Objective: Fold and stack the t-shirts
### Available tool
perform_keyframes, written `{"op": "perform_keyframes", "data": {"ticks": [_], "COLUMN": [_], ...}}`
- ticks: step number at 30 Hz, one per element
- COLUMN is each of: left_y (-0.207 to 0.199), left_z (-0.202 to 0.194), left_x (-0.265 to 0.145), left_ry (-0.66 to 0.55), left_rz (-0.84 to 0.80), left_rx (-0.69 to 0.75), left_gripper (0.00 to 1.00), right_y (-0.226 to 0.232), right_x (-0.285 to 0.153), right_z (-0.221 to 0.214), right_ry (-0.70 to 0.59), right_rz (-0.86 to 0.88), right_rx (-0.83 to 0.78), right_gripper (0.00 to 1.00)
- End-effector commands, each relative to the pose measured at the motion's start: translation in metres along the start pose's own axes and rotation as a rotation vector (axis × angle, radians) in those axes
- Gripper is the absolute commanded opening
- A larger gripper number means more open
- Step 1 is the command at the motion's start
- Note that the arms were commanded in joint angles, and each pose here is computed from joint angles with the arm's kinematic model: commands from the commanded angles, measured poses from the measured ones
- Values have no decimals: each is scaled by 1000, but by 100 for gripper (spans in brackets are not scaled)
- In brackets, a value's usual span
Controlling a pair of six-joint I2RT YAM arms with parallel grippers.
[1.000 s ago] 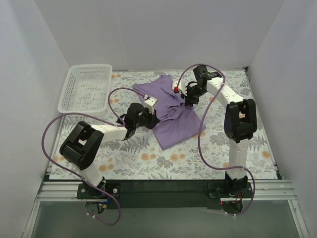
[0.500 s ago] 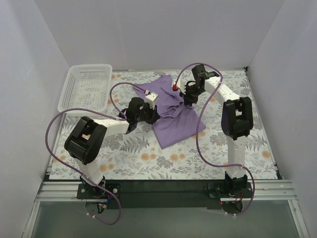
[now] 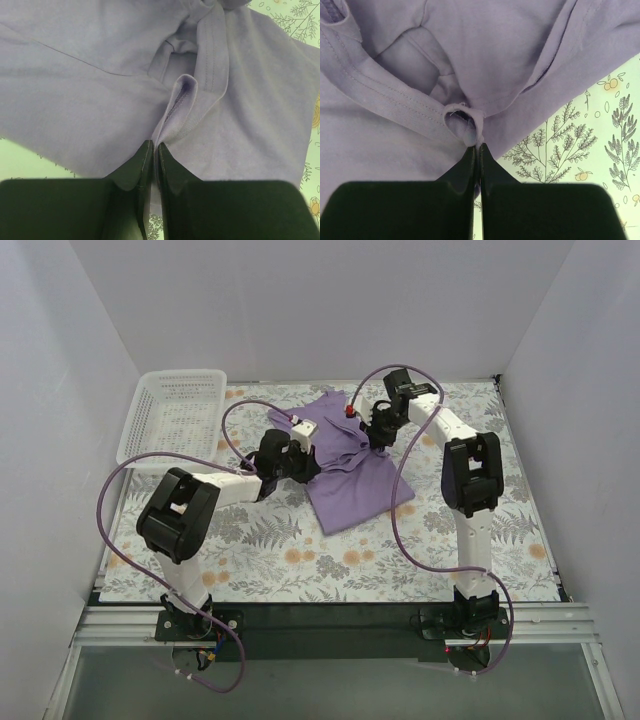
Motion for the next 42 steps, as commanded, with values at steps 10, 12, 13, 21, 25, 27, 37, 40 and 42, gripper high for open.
{"op": "perform_keyframes", "data": {"ticks": [10,12,13,21,25,27,37,40,42], "left_y": [29,35,37,8,-16,-30,-86,-97,-96], "left_z": [27,46,56,117,81,66,-17,-33,-41], "left_x": [13,11,9,-58,-94,-117,-157,-154,-149], "left_ry": [-39,-95,-121,-266,-183,-164,-54,-36,-14], "left_rz": [129,188,207,176,58,19,-166,-169,-162], "left_rx": [-44,-45,-46,46,21,-40,-40,112,156], "left_gripper": [42,58,62,65,64,64,68,68,68], "right_y": [-45,-51,-58,-45,9,29,146,155,157], "right_x": [0,-7,-11,-74,-102,-133,-123,-126,-129], "right_z": [19,28,32,44,25,21,-19,-22,-32], "right_ry": [-29,-46,-52,-144,-342,-410,-521,-569,-572], "right_rz": [-216,-278,-327,-416,-235,-260,-188,-148,-166], "right_rx": [124,180,189,192,168,131,110,99,121], "right_gripper": [43,60,70,89,98,98,92,90,90]}}
Point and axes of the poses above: each gripper's point midway between its finger pads, its own x axis out along the fingers, its own y axis along the line the jaws close on, z = x × y, the point moved 6 cm from there along -x, back along the fingers, and after that the axes turned 8 degrees about -x, right-handed, at the moved point
